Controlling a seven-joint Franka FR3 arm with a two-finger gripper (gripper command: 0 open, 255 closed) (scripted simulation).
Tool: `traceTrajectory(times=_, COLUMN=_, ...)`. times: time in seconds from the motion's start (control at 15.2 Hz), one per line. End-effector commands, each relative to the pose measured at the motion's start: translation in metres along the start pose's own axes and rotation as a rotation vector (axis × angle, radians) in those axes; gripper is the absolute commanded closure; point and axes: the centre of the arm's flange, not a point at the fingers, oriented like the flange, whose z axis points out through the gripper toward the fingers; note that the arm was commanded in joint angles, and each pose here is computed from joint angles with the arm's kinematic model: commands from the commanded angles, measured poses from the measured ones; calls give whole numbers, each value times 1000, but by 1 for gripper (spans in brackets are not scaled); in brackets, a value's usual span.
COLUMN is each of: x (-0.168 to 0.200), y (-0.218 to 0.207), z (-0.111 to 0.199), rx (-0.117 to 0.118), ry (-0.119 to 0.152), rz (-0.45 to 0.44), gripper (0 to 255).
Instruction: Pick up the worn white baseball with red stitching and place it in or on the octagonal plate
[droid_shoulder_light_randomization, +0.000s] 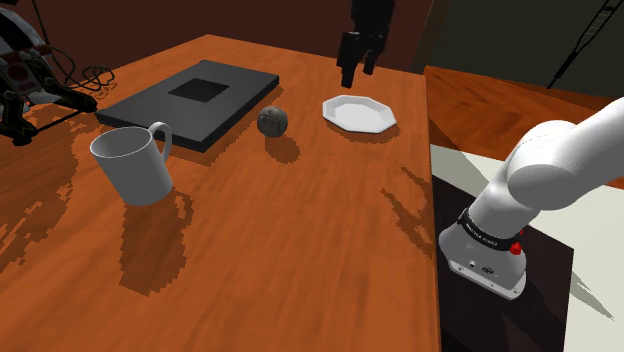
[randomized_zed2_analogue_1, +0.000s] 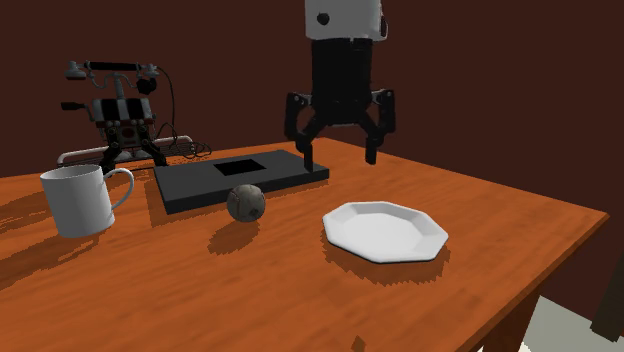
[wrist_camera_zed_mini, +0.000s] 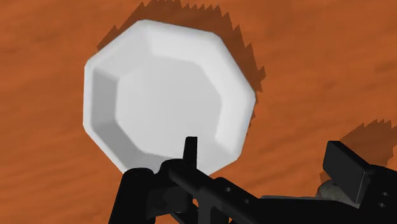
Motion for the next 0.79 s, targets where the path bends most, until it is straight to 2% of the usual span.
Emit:
traceTrajectory(times=0.0, x=15, y=-25, z=4, rx=-20, ry=-4, rz=-4, gripper=0)
traceTrajectory(times=0.73, x=106, y=-153, z=43, rx=-134, ry=-29, rz=-26, gripper=0)
